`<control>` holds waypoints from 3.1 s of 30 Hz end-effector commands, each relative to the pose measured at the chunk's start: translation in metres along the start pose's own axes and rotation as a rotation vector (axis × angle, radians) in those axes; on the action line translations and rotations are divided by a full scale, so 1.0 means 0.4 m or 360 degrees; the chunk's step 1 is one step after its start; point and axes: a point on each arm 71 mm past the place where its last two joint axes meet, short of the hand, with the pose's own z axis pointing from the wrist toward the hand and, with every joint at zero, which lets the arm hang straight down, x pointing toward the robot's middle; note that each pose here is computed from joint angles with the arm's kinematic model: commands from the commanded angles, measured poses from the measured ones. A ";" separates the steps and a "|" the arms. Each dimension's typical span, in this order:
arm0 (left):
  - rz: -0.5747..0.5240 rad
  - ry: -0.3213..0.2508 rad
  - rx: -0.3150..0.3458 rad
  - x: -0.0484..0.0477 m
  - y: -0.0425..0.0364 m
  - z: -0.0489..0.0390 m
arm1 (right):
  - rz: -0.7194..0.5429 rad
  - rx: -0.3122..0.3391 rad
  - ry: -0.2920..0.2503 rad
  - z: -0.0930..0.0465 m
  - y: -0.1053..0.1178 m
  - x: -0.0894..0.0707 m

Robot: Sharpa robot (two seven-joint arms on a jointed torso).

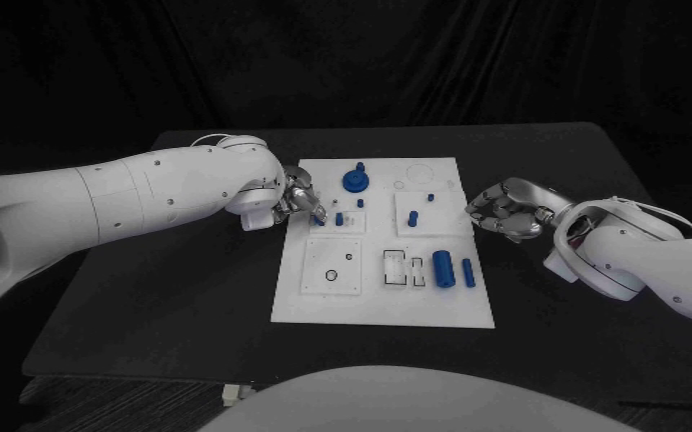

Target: Assemble the parts on the task board

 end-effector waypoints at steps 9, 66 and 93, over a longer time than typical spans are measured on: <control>0.0023 -0.0045 0.0046 -0.001 -0.006 0.003 | 0.0003 0.0013 0.0006 -0.001 -0.001 0.006; 0.0065 0.0051 0.0065 0.018 -0.005 0.007 | 0.0006 0.0021 0.0015 -0.001 -0.004 0.011; 0.0136 0.0033 -0.0043 0.011 0.015 0.011 | 0.0006 0.0022 0.0018 -0.001 -0.004 0.013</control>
